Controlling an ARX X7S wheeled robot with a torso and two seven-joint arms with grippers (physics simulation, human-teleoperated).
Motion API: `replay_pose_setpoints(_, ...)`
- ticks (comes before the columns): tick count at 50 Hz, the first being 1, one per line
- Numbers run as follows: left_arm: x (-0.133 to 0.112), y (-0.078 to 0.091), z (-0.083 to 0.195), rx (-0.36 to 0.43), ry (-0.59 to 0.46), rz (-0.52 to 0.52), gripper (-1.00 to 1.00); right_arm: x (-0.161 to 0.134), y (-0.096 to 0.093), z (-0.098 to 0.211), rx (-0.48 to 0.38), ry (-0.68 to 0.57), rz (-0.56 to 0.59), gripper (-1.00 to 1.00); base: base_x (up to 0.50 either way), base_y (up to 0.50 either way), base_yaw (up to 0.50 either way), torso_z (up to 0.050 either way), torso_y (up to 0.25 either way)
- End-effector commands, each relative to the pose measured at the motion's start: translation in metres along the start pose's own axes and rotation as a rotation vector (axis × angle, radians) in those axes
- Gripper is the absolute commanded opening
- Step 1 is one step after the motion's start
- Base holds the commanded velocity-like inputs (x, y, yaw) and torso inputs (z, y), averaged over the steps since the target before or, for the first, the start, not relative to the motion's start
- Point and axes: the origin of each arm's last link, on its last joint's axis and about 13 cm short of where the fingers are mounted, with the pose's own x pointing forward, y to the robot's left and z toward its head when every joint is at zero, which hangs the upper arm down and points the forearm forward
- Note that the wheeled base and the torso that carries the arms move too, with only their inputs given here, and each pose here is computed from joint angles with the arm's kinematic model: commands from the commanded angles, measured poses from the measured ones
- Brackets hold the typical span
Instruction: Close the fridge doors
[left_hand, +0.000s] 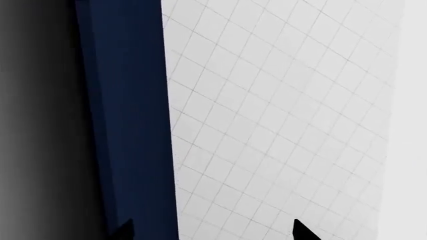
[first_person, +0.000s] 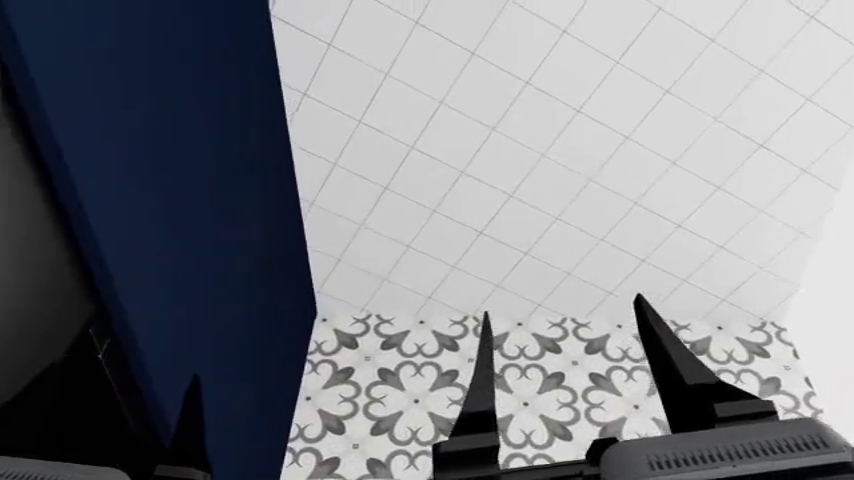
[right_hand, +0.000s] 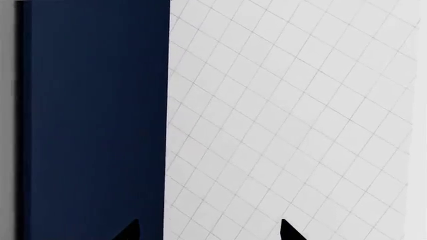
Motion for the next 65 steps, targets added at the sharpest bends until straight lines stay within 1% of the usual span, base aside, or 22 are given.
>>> replay_pose_setpoints(1,0.0002,-0.0002,0.0002,0.002,0.003,-0.003,1.00,0.0009,0.0004,0.0005,0.002,0.000,0.004,1.00,0.44,-0.12,0.00,0.000,0.000)
replay_pose_setpoints(23,-0.0007,0.0000,0.0008,-0.001,-0.004,0.000,1.00,-0.0006,0.0013,-0.0016,-0.011,0.009,0.005,1.00,0.45,-0.06,0.00,0.000,0.001)
replay_pose_setpoints(36,-0.0008,0.0000,0.0002,0.000,-0.002,0.001,1.00,-0.0022,0.0011,-0.0005,-0.012,0.005,0.003,1.00,0.44,0.11,0.00,0.000,0.001)
replay_pose_setpoints(49,-0.0006,0.0000,-0.0001,0.001,0.002,-0.004,1.00,-0.0018,0.0017,0.0013,-0.019,0.004,0.007,1.00,0.02,0.00,0.00,0.000,0.000)
replay_pose_setpoints(52,-0.0005,-0.0001,-0.0004,0.001,0.003,-0.005,1.00,-0.0006,0.0025,0.0006,-0.035,0.008,0.011,1.00,0.00,0.00,0.00,0.000,0.000)
replay_pose_setpoints(54,-0.0003,-0.0001,-0.0004,0.001,0.003,-0.006,1.00,-0.0005,0.0024,0.0013,-0.023,0.003,0.013,1.00,0.00,0.19,0.00,0.000,0.000)
replay_pose_setpoints(65,-0.0008,0.0001,0.0003,-0.002,-0.004,-0.002,1.00,-0.0013,0.0018,0.0002,-0.024,0.004,0.008,1.00,0.00,0.16,0.00,0.000,0.000)
